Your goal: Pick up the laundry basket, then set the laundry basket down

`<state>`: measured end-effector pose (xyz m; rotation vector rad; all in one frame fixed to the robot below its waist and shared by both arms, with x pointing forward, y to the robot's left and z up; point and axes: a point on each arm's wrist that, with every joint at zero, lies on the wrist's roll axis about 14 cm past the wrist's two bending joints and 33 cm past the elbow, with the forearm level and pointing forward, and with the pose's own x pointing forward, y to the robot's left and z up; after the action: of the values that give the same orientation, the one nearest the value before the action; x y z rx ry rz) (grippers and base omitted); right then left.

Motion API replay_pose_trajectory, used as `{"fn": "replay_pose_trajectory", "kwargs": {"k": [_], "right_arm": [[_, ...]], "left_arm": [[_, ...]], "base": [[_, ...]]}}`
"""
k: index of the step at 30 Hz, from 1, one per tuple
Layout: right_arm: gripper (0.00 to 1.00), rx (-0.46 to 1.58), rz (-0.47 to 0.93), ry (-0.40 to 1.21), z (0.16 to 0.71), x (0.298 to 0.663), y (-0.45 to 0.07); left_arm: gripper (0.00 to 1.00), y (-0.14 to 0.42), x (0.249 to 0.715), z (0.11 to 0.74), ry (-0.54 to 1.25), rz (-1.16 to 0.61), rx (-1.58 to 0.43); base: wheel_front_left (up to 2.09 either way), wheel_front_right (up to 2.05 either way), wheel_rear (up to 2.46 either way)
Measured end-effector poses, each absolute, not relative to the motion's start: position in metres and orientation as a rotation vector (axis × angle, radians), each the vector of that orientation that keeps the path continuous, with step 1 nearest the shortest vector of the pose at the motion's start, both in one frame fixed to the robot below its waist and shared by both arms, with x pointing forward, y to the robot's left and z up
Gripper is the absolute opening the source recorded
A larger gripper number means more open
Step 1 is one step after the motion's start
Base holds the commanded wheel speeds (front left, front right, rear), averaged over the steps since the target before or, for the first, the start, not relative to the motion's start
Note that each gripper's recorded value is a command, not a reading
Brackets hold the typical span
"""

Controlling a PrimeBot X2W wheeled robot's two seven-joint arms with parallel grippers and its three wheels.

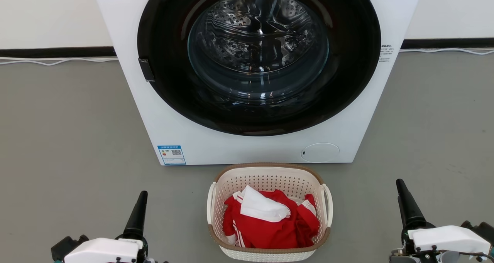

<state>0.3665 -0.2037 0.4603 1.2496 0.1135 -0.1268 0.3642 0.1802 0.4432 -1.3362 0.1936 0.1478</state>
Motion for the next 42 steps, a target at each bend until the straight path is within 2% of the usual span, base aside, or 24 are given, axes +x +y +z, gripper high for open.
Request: {"fn": "replay_pose_trajectory", "kwargs": {"k": [8,42], "right_arm": [[1.00,1.096,-0.111,0.113,0.463,0.367,-0.203],[1.00,0.666,-0.055,0.070,0.477,0.369,-0.202]], "left_arm": [[1.00,0.172,0.365,0.442,0.224,0.136,-1.207],[1.00,0.165,0.365,0.444,0.222,0.129,-0.821]], "base": [[0.00,0.00,0.00],[0.00,0.00,0.00]]}}
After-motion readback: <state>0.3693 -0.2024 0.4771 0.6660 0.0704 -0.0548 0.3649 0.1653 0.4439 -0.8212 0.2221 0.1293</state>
